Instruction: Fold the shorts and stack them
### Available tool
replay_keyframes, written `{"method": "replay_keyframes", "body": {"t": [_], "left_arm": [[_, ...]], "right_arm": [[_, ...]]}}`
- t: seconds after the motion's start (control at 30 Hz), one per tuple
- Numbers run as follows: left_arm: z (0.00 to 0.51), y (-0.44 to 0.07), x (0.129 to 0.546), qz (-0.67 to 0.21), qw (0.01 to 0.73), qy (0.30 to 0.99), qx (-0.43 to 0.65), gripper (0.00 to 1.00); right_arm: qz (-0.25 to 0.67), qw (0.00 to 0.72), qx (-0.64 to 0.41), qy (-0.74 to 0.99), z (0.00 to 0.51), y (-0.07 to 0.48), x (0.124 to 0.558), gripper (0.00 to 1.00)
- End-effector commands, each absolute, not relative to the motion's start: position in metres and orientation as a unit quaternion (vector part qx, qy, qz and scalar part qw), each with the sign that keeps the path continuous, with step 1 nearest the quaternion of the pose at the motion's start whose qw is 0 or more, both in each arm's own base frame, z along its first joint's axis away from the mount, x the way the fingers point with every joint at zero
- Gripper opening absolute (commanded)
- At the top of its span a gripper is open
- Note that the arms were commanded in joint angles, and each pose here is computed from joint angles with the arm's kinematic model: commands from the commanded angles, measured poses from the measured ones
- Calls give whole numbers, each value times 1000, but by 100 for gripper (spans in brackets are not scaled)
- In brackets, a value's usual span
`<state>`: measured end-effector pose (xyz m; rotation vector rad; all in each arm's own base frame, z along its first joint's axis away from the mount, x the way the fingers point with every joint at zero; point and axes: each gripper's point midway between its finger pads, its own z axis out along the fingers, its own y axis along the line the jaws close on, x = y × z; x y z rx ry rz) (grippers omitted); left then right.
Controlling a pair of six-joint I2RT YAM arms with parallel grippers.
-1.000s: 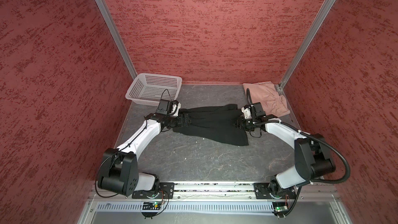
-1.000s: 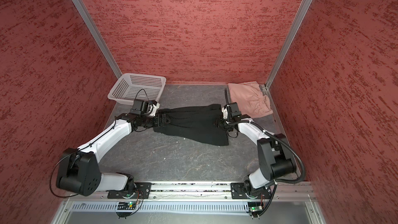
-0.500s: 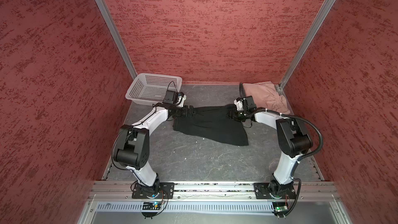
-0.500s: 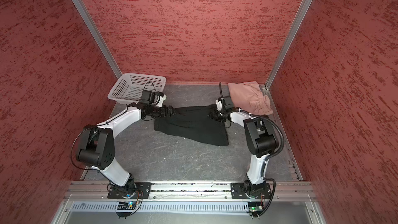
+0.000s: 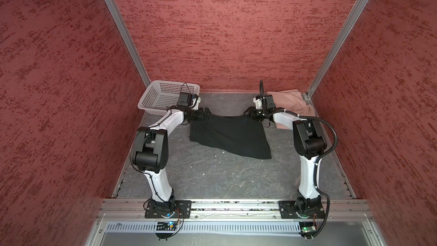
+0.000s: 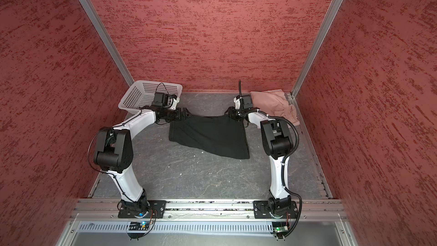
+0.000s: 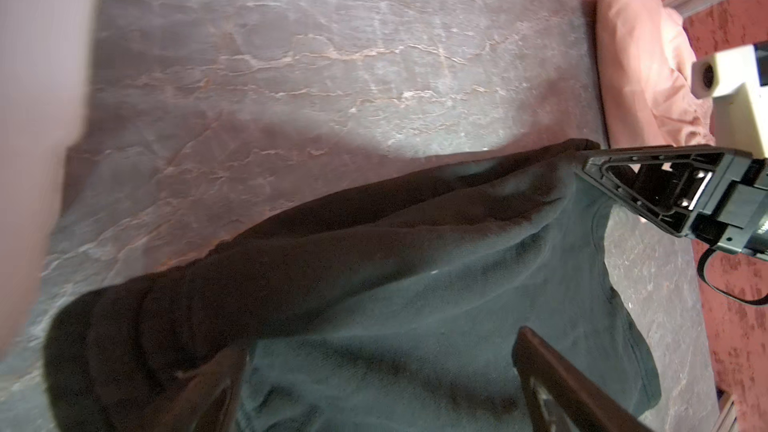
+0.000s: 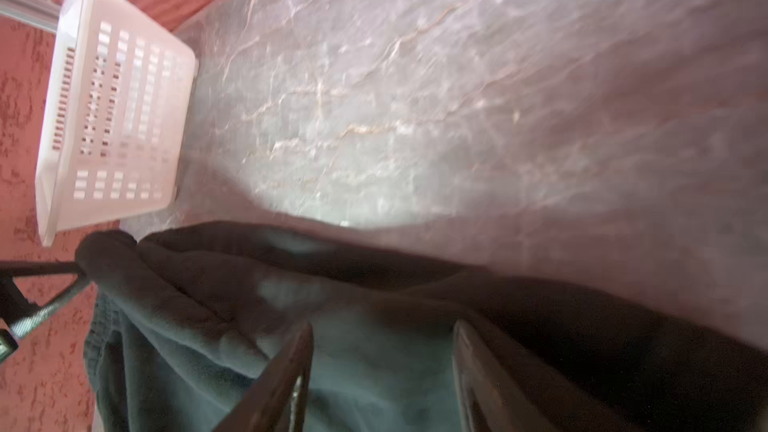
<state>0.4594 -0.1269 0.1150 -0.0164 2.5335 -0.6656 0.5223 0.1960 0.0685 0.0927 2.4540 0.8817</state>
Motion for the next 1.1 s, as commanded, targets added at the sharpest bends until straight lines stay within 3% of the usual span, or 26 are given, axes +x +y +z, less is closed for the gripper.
{"method": "replay_keyframes", "body": {"t": [0.0, 0.17, 0.37, 0.5, 0.7, 0.83, 0.97, 1.07], "left_arm": [[95, -102, 460, -206, 235, 949, -48, 99], [106, -117, 450, -253, 234, 938, -31, 99], [212, -153, 441, -358, 313, 879, 28, 99], [252, -141, 428, -335, 359, 871, 22, 99], [213, -69, 393, -187, 362, 909, -91, 99], [191, -34, 361, -223, 343, 896, -173, 99], [199, -15, 333, -258, 362, 871, -208, 99], [207, -15, 320, -255, 381, 867, -196, 99]], "right_arm": [[326, 246, 67, 910, 50, 178, 528, 57], [307, 233, 66, 920, 42, 167, 519, 58], [305, 291, 42, 906, 97, 163, 509, 58], [308, 316, 17, 897, 134, 175, 487, 59], [292, 316, -130, 894, 137, 267, 413, 65], [220, 327, -256, 883, 119, 319, 368, 74], [210, 303, -238, 899, 95, 315, 357, 75], [253, 286, -215, 899, 86, 320, 345, 75]]}}
